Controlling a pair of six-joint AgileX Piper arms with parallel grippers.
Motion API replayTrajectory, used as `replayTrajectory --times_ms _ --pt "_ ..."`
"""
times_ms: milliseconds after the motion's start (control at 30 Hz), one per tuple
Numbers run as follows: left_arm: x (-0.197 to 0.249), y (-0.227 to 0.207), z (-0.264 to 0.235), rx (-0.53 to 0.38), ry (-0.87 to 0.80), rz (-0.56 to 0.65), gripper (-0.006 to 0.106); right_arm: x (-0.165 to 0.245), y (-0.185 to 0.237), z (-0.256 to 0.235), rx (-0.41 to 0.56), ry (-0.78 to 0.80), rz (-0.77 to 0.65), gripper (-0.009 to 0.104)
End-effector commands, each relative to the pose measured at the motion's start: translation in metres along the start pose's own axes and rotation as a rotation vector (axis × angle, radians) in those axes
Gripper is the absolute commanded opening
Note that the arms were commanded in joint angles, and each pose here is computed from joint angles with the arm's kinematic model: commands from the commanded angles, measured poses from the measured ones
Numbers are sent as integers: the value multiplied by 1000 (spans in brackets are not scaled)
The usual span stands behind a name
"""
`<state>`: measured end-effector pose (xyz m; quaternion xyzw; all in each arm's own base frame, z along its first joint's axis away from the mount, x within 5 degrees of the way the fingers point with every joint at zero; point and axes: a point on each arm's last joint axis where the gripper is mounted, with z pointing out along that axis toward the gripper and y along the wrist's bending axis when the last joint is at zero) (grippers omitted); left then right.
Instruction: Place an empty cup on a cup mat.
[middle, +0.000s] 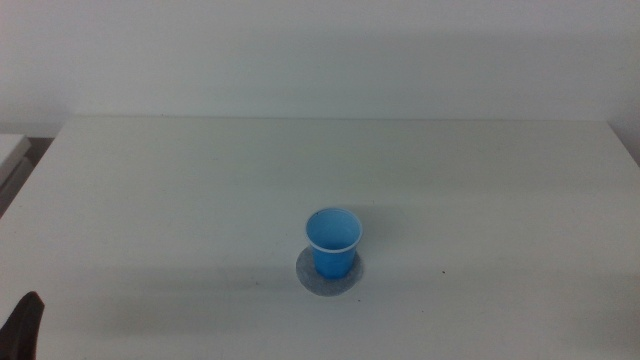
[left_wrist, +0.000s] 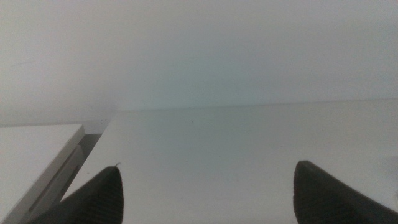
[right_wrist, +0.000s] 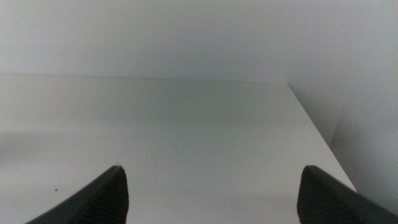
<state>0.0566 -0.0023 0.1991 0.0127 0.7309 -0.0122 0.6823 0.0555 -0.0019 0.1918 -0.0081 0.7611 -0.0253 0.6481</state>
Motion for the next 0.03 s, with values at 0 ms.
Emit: replayTrajectory --times_ms 0 --pt "-1 0 0 4 -10 1 94 0 0 0 -1 -8 -10 93"
